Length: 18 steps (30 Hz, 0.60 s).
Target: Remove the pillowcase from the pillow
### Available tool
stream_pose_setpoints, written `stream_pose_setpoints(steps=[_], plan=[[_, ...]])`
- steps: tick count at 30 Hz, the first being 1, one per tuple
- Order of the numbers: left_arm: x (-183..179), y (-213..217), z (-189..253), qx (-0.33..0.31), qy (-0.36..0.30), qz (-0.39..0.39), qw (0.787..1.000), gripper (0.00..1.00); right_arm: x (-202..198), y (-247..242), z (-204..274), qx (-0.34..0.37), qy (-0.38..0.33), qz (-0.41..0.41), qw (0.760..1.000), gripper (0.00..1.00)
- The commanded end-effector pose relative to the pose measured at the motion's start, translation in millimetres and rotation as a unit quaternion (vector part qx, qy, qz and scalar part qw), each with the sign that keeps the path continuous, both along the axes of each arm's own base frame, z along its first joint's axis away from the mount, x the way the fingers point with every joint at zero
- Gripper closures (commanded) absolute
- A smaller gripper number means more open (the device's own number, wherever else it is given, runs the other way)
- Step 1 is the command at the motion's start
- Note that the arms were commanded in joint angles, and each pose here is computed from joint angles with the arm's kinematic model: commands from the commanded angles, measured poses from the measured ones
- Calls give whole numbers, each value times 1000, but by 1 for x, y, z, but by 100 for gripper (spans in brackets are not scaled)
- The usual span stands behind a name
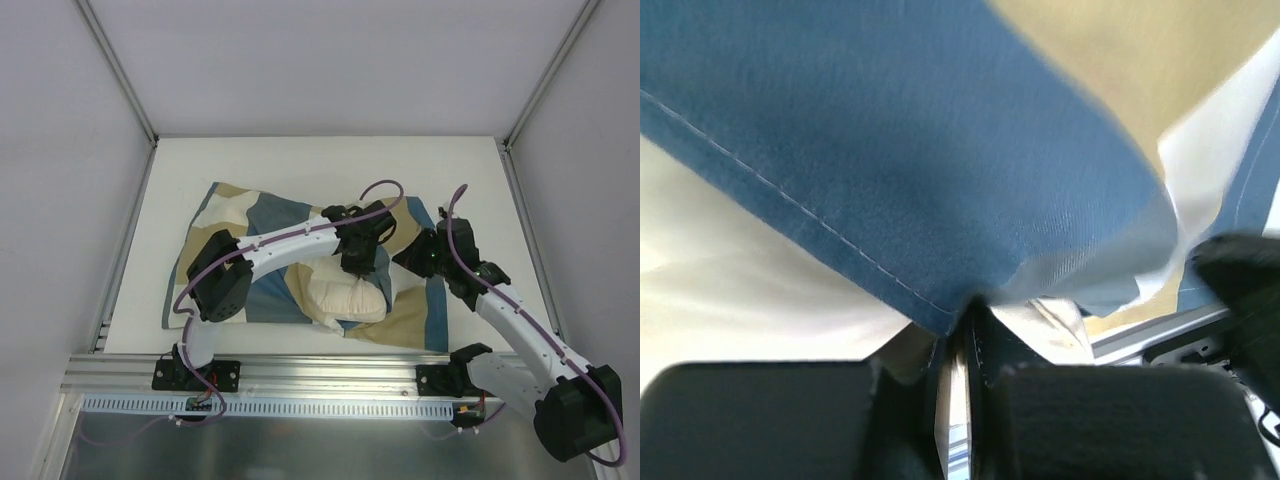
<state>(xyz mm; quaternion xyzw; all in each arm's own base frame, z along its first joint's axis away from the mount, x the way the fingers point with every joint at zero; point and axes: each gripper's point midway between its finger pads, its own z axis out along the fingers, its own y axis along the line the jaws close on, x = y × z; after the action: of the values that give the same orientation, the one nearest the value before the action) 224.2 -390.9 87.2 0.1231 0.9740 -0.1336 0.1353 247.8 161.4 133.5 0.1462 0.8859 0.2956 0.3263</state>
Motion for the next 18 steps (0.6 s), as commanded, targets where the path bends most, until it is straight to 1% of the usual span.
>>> stream_pose_setpoints(steps=[1, 3, 4, 5, 9, 11, 12, 15, 16, 17, 18], plan=[[-28, 34, -18, 57, 46, -11, 997, 100, 25, -12, 21, -9, -23, -42, 999, 99], [-32, 35, -7, 39, 43, -10, 998, 100, 30, -21, 17, -23, -14, -60, 998, 99], [-35, 39, -10, 38, 44, -10, 998, 100, 33, -22, 17, -28, -10, -61, 998, 99], [-39, 38, -2, 23, 47, -14, 999, 100, 35, -24, 18, -28, -10, -66, 997, 99], [-44, 38, 3, 4, 50, -23, 998, 100, 44, -28, 20, -31, -9, -75, 997, 99], [-46, 36, 4, -2, 52, -29, 998, 100, 45, -25, 22, -27, -8, -66, 997, 99], [-46, 35, 3, -4, 53, -30, 998, 100, 44, -20, 24, -23, -13, -49, 998, 99], [-46, 31, 7, -14, 52, -35, 998, 94, 38, -13, 30, -23, -29, -8, 999, 99], [-46, 30, 7, -16, 52, -36, 998, 92, 35, -12, 31, -25, -29, 4, 999, 94], [-46, 30, 9, -18, 50, -36, 998, 85, 30, -7, 32, -23, -31, 23, 999, 80], [-45, 30, 10, -21, 49, -38, 998, 81, 25, -6, 33, -30, -37, 38, 998, 73]])
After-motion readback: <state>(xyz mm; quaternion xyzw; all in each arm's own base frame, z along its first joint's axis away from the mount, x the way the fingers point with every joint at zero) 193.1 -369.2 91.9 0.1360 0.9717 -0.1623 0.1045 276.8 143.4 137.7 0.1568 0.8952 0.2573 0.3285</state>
